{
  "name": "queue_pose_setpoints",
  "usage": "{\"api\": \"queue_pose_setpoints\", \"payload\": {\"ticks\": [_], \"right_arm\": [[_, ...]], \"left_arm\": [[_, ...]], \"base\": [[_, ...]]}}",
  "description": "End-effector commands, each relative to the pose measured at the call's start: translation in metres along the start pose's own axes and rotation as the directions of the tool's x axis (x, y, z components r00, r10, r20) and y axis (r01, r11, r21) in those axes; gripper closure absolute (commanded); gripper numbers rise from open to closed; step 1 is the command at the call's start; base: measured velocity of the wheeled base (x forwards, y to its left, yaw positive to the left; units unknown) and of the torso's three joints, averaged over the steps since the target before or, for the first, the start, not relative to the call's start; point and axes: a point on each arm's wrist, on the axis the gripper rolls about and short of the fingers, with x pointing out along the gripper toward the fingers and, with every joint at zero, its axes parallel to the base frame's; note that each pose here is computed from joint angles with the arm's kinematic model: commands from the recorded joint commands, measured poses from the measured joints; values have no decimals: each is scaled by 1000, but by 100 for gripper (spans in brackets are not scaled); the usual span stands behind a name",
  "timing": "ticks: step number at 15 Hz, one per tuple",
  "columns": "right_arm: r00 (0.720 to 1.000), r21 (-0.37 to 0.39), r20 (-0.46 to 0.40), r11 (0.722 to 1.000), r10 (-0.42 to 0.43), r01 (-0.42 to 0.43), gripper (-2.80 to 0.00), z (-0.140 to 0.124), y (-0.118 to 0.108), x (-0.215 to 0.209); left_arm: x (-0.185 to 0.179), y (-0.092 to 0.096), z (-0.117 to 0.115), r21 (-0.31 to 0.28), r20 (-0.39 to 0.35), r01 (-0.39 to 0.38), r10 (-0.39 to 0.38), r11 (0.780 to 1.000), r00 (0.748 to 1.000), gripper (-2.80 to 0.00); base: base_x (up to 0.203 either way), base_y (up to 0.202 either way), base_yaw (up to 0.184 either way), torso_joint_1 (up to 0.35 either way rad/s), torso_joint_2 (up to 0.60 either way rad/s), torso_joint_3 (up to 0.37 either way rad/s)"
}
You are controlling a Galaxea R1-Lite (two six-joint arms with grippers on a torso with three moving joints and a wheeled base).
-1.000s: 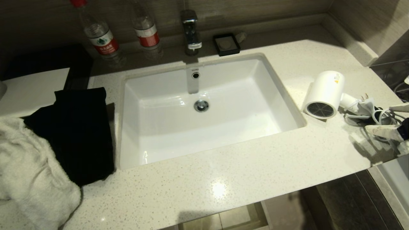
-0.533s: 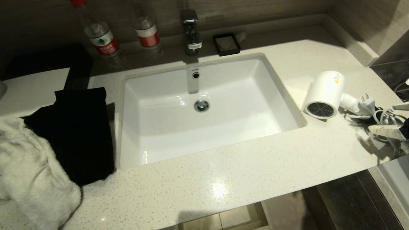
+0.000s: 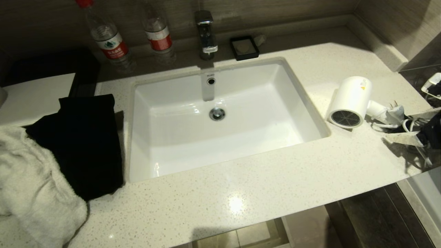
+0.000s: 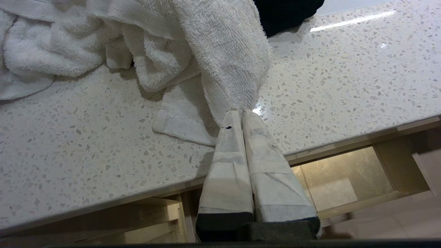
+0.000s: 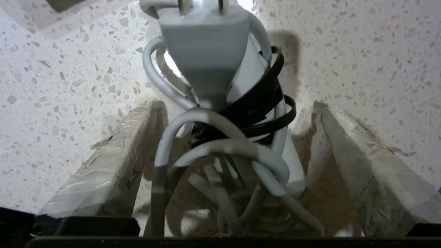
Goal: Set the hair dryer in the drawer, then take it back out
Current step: Pick up the hairdryer
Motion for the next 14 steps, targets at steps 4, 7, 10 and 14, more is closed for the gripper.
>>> {"api": "queue_pose_setpoints", "payload": {"ticks": [4, 7, 10, 14], "right_arm": [[999, 11, -11, 999, 32, -32, -280, -3, -13, 21], [999, 11, -14, 999, 36, -36, -280, -5, -12, 22], [998, 13, 2, 998, 61, -61, 0, -5, -11, 23], [998, 4, 13, 998, 55, -55, 0, -3, -10, 17]], "left_arm": [[0, 0, 0, 0, 1, 0, 0, 1000, 1000, 0], [0, 0, 0, 0, 0, 0, 0, 1000, 1000, 0], [0, 0, 0, 0, 2, 0, 0, 1000, 1000, 0], [0, 0, 0, 0, 0, 0, 0, 1000, 1000, 0]], "base": [[0, 0, 0, 0, 0, 0], [0, 0, 0, 0, 0, 0], [0, 0, 0, 0, 0, 0], [0, 0, 0, 0, 0, 0]]}}
